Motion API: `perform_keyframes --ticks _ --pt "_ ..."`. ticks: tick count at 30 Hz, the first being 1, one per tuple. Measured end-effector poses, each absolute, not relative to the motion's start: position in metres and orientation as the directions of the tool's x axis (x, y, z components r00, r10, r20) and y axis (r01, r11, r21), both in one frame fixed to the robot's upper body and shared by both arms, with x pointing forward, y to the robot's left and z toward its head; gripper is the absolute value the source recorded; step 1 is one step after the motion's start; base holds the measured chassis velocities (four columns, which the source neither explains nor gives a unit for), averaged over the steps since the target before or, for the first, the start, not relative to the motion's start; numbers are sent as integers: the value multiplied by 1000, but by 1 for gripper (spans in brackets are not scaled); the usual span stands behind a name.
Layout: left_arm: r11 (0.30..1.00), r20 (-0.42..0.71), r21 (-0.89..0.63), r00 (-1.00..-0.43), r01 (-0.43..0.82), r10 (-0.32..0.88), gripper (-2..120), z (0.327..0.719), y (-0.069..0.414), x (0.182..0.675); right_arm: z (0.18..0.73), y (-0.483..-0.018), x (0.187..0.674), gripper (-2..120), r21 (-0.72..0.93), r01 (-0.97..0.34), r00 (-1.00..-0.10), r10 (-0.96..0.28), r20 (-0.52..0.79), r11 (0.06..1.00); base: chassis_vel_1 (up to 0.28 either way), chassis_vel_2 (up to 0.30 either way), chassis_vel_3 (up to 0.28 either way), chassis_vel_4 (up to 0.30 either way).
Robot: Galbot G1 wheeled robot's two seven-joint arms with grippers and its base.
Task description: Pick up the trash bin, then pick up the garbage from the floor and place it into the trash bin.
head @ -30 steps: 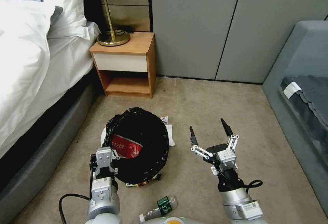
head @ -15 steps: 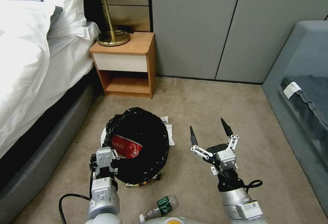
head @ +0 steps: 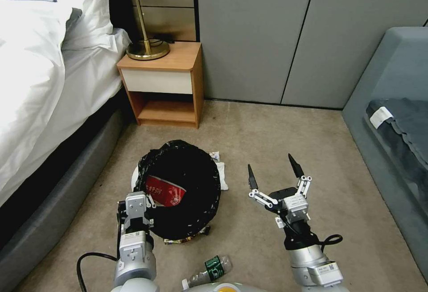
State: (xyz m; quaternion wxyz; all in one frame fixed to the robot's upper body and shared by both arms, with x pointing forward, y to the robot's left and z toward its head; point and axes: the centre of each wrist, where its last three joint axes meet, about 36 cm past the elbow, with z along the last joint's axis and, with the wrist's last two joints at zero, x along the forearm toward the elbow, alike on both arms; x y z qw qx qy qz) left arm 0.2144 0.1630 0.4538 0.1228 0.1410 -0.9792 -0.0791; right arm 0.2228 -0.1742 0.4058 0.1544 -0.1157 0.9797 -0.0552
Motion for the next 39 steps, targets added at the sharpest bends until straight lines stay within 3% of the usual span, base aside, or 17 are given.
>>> perform_keyframes --ticks 14,22,39 --pt "952 211 175 -934 -252 -287 1 455 166 217 406 -174 224 100 -144 -212 -925 -246 -291 967 0 0 0 0" --pt "961 173 154 -951 -231 -257 1 466 176 219 438 -169 266 100 -94 -215 -933 -233 -273 972 0 0 0 0" --pt "952 226 166 -930 -258 -291 1 472 175 213 442 -180 264 100 -127 -199 -927 -229 -298 972 0 0 0 0"
